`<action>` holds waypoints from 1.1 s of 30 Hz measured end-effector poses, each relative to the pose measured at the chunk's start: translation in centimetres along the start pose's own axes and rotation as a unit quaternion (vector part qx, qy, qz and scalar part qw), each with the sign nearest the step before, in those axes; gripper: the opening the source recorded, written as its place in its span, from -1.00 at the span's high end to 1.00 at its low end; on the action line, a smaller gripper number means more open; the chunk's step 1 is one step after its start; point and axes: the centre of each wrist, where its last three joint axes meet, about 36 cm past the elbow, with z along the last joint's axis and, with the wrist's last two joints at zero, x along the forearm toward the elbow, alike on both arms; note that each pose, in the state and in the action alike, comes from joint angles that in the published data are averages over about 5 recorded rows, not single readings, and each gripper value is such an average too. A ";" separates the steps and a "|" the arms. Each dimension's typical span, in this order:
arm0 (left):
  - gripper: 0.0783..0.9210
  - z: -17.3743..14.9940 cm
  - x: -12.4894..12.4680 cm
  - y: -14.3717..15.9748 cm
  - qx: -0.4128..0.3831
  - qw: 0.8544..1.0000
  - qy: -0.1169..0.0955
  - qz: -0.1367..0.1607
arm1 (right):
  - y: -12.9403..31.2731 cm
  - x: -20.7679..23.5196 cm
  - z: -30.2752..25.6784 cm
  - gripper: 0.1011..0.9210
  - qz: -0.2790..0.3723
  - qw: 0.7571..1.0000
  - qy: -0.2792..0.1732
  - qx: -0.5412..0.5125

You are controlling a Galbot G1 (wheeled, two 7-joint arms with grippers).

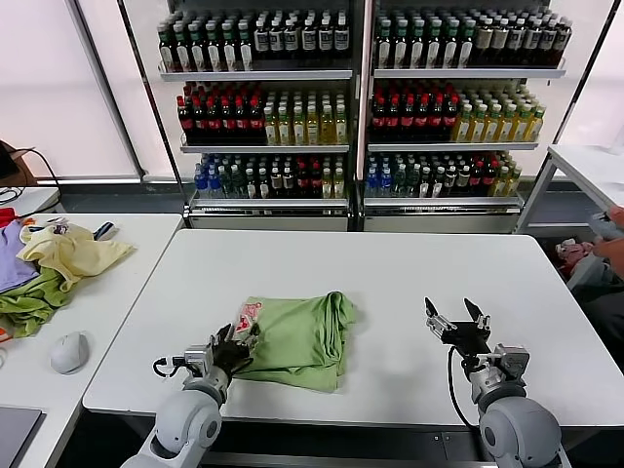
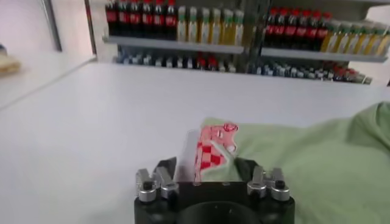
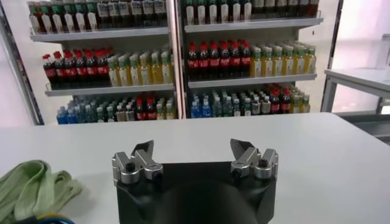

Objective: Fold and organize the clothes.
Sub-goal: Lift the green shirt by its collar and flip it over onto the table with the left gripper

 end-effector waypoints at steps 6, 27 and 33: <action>0.21 -0.2 0.0 0.4 0.025 0.999 0.020 0.007 | 0.1 0.1 -0.2 -0.76 -0.001 1.000 -0.002 0.000; 0.91 -4.6 1.8 6.2 0.264 0.962 -0.015 0.067 | 0.3 -0.2 -0.1 -0.76 -0.001 1.000 -0.008 -0.001; 0.91 -8.0 3.5 11.2 0.313 0.946 -0.054 0.060 | 0.2 -0.3 -0.3 -0.76 -0.001 1.000 -0.011 -0.003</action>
